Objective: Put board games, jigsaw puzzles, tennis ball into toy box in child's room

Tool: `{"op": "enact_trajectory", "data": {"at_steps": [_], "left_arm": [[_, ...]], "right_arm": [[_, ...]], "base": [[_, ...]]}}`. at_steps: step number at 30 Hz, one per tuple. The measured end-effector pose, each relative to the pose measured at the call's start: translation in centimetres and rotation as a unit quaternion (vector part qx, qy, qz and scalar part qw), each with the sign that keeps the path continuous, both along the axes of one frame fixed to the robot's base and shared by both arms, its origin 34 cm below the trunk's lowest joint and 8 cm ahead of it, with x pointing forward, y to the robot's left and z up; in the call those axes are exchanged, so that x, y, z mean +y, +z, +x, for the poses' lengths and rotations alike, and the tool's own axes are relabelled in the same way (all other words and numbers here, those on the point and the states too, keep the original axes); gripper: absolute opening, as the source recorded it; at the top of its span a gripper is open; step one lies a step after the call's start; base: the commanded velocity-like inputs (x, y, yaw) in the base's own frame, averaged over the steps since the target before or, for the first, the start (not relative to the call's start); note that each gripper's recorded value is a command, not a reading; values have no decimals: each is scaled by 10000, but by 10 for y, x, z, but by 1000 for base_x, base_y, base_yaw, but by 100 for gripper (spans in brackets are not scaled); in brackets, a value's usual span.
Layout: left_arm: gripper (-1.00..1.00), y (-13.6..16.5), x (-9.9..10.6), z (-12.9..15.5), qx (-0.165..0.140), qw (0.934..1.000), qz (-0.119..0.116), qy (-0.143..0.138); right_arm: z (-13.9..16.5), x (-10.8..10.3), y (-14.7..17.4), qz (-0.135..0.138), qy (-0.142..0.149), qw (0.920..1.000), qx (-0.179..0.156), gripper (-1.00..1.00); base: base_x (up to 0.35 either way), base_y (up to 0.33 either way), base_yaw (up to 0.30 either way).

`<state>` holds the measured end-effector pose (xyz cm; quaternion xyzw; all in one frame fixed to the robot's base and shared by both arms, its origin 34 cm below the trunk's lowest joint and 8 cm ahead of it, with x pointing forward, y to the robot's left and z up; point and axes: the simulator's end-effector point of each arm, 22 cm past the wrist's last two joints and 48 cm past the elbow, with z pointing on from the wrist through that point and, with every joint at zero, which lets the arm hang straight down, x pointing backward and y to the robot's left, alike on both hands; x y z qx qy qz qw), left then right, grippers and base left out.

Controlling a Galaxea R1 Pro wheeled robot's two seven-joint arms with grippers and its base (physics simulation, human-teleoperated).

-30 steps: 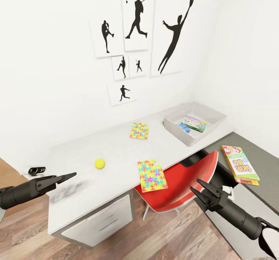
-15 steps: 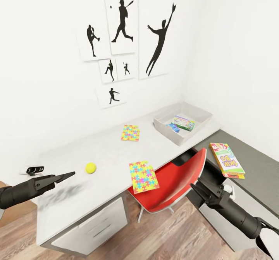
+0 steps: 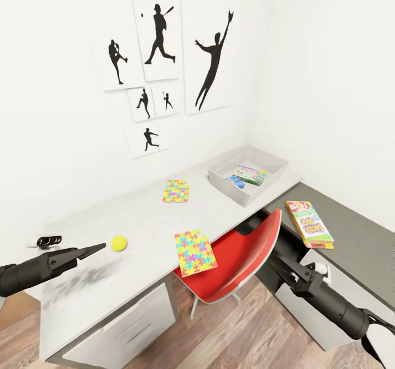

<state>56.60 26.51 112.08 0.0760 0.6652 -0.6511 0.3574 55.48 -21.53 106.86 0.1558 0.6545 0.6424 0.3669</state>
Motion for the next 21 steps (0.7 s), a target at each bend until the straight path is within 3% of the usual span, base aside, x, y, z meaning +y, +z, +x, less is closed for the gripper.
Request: {"op": "enact_trajectory", "data": {"at_steps": [9,21], "left_arm": [[100,4,1,-1,-43,10000,6,10],[100,12,1,-3,-135,9999,7,8]], "right_arm": [[-1,1,3,-1,12,10000,-39,100],[-2,2,11,-6,14,9999,-135,100]], "base": [[0,0,-102],[0,0,-12]]}}
